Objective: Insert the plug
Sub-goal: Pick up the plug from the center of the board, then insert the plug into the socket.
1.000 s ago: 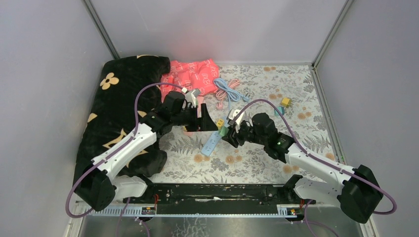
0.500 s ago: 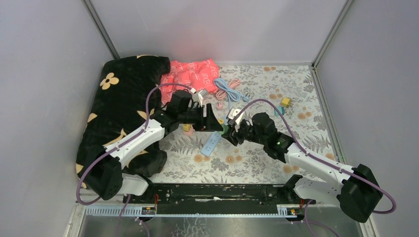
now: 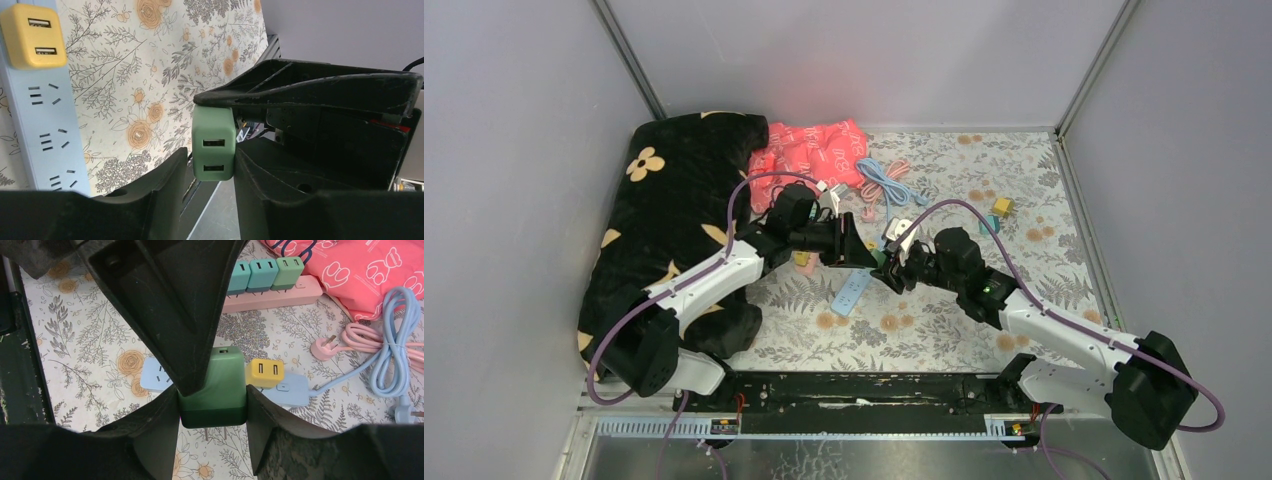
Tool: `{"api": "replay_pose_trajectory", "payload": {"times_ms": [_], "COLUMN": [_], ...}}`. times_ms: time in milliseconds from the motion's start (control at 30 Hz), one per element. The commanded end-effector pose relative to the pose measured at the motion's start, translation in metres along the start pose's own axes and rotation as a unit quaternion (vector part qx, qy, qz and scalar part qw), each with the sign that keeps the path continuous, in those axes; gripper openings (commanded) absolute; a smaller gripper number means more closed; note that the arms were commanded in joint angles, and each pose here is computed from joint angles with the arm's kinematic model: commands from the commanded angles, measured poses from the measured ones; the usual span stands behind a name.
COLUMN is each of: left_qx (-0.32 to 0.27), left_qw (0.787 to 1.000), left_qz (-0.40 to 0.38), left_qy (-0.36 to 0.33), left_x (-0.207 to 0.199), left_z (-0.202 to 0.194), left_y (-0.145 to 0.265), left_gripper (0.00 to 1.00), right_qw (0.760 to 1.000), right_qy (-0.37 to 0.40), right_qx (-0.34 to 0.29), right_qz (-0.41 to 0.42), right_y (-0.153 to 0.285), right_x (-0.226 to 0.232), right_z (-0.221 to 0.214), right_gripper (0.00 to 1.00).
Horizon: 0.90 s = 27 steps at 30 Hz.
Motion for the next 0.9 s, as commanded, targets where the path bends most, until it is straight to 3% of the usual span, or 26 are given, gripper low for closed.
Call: {"api": "replay_pose_trajectory", "payload": {"times_ms": [0,200,300,433,600,867], "left_qx": [-0.009,-0.014,-0.027,-0.044,-0.063,-0.079], "left_qw": [0.999,0.999,0.999,0.993,0.979,0.953], "left_qz": [-0.029,-0.023,0.021,0.092,0.172,0.265], "left_qy": [-0.019,-0.029,-0.040,-0.061,-0.089,-0.120], "left_x": [-0.010,-0.009,-0.001,0.010,0.020,0.036], "left_z": [0.005,0.006,0.008,0.011,0.017,0.024], "left_y": [-0.002,-0.001,0.001,0.008,0.020,0.033], "left_gripper": [0.42,0.11,0.00,0.00,0.00,0.00], "right_qw": [0.999,0.999,0.999,0.997,0.986,0.942], "right_qy": [0.014,-0.001,-0.024,-0.065,-0.141,-0.294], "right_qx": [-0.045,-0.041,-0.041,-0.039,-0.043,0.003], "right_qz": [0.006,0.018,0.008,-0.031,-0.073,-0.160], "right_y": [-0.004,-0.007,-0.007,-0.008,-0.010,-0.017], "right_x": [0.000,0.003,0.003,0.000,-0.001,-0.004], "right_z": [0.018,0.015,0.013,0.006,-0.001,-0.023], "right_gripper": [0.38,0.40,0.49,0.66,0.76,0.80]}}
Point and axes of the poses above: each gripper's point midway between its finger pads, its own y axis back along the fingers, its own x axis along the line the jaws close on, z = x × y, the point moved 7 cm from there along y, back along the fingers, and after that the axes turned 8 degrees about y, right-handed, at the moved point
